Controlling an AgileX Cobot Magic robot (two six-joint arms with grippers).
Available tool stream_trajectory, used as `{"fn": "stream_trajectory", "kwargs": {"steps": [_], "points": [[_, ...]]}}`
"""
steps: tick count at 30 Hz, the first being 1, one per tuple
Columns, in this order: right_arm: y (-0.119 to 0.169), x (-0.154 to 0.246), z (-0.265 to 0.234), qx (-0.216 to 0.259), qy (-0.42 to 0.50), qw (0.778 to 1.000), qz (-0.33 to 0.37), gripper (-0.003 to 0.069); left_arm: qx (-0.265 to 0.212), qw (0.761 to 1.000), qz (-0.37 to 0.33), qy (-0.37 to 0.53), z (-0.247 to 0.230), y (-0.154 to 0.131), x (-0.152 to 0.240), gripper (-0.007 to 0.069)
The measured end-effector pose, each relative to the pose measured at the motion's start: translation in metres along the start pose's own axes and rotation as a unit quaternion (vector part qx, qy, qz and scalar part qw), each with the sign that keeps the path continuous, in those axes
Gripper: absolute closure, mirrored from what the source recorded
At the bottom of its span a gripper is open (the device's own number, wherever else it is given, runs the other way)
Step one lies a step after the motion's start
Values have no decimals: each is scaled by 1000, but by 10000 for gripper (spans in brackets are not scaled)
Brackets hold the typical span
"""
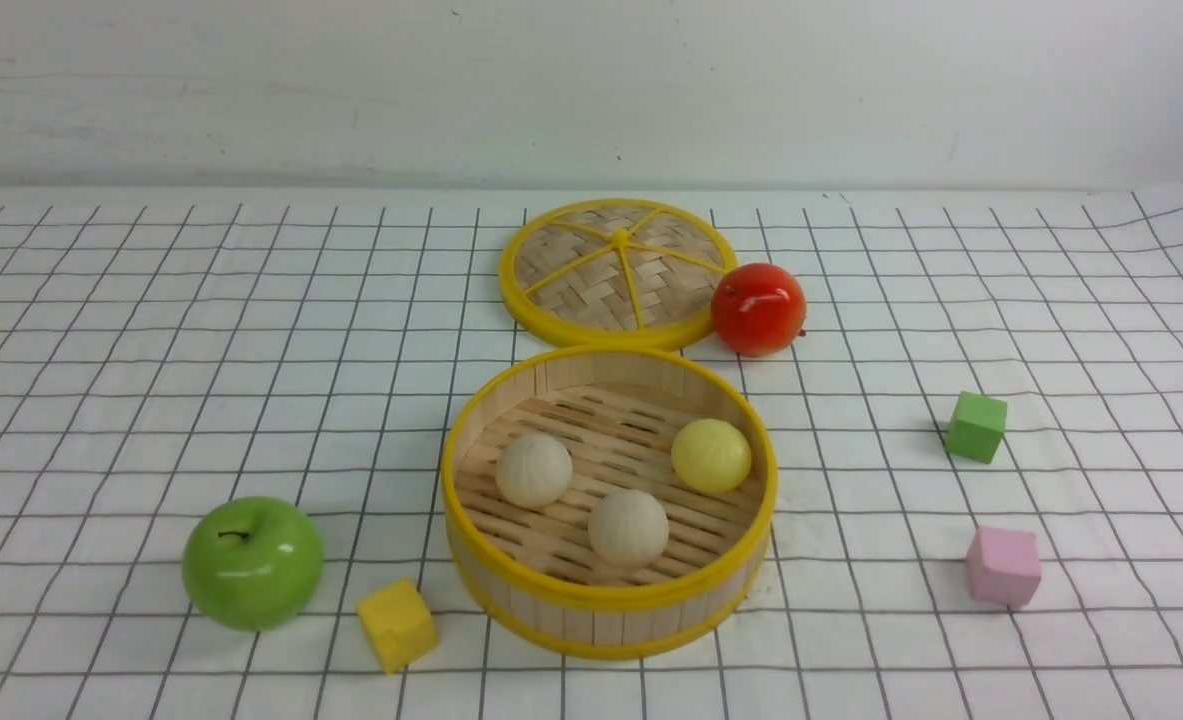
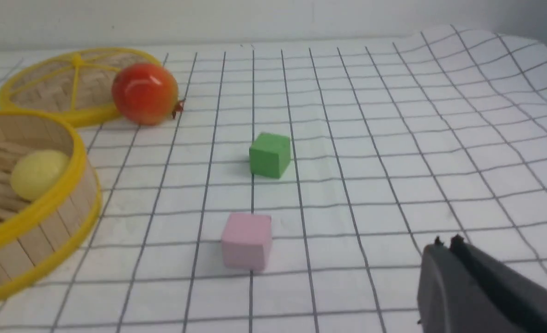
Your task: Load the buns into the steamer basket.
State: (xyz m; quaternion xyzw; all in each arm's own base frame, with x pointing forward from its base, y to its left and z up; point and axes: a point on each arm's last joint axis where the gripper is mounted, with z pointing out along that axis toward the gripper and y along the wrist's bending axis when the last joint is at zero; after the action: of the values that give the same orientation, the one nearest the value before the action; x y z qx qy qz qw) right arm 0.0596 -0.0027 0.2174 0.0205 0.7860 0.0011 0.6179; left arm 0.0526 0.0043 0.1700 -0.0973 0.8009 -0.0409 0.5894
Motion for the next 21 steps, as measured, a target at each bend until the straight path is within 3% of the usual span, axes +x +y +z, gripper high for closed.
{"fn": "stream_trajectory", "kwargs": {"steps": [4,21], "points": [[-2,45,4,5,40,999,-2,664,0,1000,0,0,0,0,0,428],[-3,45,3,11,36,999,-4,650,-1,1000,0,2,0,0,0,417]]}}
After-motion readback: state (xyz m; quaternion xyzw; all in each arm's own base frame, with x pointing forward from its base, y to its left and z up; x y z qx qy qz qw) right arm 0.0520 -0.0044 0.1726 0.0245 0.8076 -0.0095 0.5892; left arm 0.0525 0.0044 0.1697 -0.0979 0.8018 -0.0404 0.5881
